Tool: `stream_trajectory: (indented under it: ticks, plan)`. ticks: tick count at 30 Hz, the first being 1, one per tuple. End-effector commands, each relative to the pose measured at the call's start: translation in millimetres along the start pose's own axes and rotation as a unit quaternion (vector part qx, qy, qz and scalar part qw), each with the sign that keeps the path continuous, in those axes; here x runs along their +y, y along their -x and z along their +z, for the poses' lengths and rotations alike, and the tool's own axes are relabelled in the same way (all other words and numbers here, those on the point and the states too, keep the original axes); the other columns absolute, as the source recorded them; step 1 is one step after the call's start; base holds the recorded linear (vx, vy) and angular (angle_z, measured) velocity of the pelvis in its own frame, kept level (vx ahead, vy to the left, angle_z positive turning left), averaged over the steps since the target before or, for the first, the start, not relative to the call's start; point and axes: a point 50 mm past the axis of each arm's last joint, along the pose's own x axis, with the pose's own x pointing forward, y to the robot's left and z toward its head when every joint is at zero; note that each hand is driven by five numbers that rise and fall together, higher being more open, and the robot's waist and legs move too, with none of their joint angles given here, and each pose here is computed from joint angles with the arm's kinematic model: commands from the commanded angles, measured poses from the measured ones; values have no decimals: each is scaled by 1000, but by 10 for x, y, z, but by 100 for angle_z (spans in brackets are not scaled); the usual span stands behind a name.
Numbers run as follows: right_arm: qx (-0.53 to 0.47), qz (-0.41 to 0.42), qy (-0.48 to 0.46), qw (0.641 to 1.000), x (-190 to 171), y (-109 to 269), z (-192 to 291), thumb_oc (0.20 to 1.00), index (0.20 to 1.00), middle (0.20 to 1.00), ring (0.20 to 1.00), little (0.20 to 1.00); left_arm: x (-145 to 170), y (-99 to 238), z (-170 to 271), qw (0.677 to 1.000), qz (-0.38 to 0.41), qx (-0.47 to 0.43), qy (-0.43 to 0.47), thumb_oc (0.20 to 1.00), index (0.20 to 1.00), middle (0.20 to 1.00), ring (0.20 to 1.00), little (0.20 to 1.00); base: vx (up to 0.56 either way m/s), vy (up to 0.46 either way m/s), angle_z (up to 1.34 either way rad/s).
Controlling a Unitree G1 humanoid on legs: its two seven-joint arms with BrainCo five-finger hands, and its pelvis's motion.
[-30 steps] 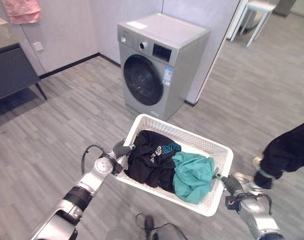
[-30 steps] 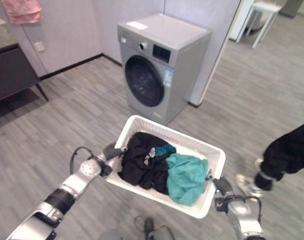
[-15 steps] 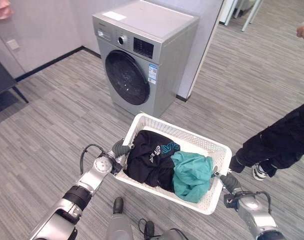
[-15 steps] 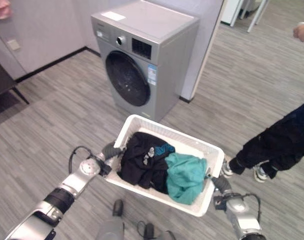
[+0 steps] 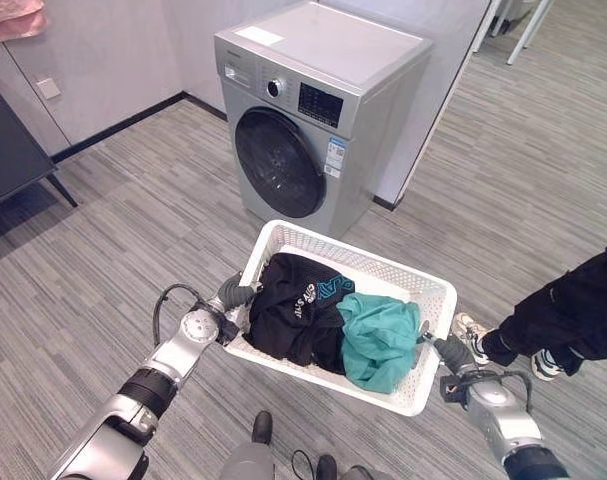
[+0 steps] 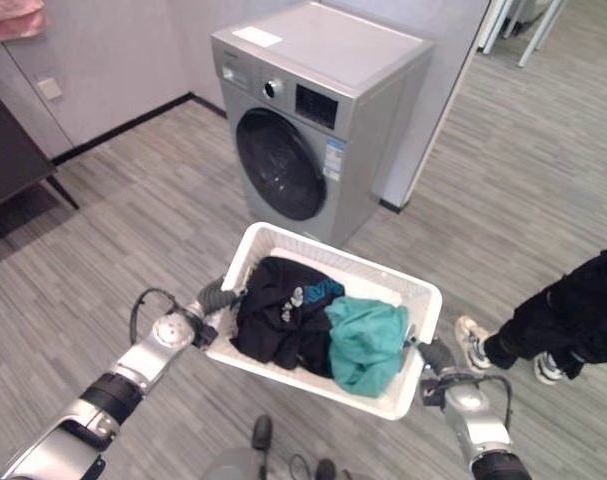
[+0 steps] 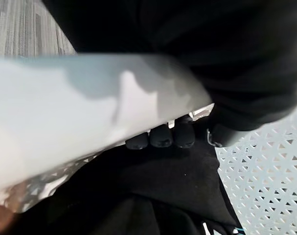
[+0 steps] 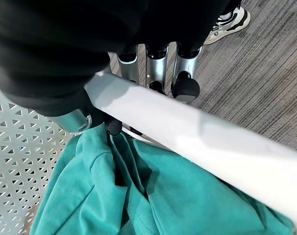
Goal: Grab the laundry basket,head to the washer,open it,put in the laundry and shut it.
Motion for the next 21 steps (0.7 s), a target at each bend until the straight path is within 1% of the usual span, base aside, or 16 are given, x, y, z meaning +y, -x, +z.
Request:
stream_trajectory:
  ticks: [1,8,10,17,21]
  plan:
    - [-120,-1,-37,992,-91,7,451,200,200,200,200,200,50,-85,362,996,12,-84,35,200,200,200,200,200,0,0,-3]
    - [-120,-1,-37,992,-91,7,451,200,200,200,200,200,50,-85,362,996,12,-84,35,200,200,200,200,200,0,0,0]
    - [-105,4,-43,994,-67,19,360,200,200,200,200,200,68,-100,381,996,15,-84,27,200,200,200,200,200,82,97,-4]
    - [-97,-9,-23,995,-166,38,337,200,200,200,200,200,11,-110,366,996,6,-80,24,200,200,200,200,200,2,56,-5]
    - [-95,-9,-9,995,-204,36,353,200,200,200,200,200,4,-99,365,996,5,-83,17,200,200,200,200,200,3,56,-37]
